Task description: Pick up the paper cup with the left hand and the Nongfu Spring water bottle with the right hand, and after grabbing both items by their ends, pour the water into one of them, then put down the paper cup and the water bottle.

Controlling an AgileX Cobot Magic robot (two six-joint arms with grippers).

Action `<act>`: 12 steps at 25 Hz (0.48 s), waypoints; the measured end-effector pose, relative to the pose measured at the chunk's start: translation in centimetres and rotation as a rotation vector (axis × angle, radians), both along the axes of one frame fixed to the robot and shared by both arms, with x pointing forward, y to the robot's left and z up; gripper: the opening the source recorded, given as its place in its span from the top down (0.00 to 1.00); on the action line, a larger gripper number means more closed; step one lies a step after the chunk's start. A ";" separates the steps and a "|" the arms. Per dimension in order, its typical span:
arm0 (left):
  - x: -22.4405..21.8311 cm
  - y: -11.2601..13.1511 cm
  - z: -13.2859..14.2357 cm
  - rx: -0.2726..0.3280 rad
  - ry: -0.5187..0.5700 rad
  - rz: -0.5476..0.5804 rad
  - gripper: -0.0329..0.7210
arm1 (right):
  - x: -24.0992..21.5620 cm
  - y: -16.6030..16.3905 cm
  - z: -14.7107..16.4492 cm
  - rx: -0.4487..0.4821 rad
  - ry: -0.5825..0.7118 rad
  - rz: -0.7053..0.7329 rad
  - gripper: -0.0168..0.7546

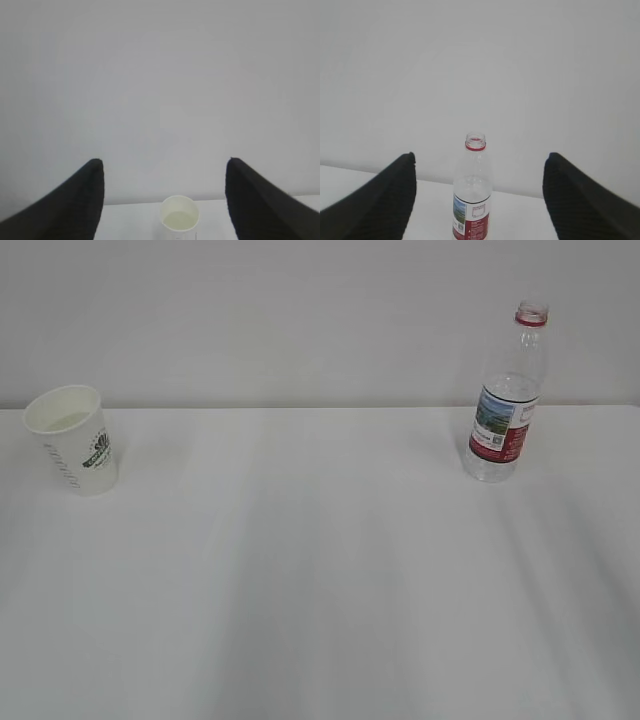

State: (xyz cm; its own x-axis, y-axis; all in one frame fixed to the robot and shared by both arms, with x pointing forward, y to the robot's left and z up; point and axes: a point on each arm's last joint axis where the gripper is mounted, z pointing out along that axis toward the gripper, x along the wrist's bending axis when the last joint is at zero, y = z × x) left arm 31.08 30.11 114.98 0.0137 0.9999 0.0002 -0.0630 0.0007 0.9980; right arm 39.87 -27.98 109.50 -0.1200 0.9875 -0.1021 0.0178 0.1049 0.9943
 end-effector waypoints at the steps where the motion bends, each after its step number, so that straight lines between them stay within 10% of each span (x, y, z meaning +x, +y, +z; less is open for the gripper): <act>1: -0.3 0.1 0.1 0.002 0.010 0.004 0.23 | -0.3 0.0 0.0 -0.001 0.007 0.000 0.21; 12: -2.7 0.5 -1.2 0.022 0.124 0.045 0.23 | -3.7 -0.5 0.2 -0.009 0.072 -0.005 0.21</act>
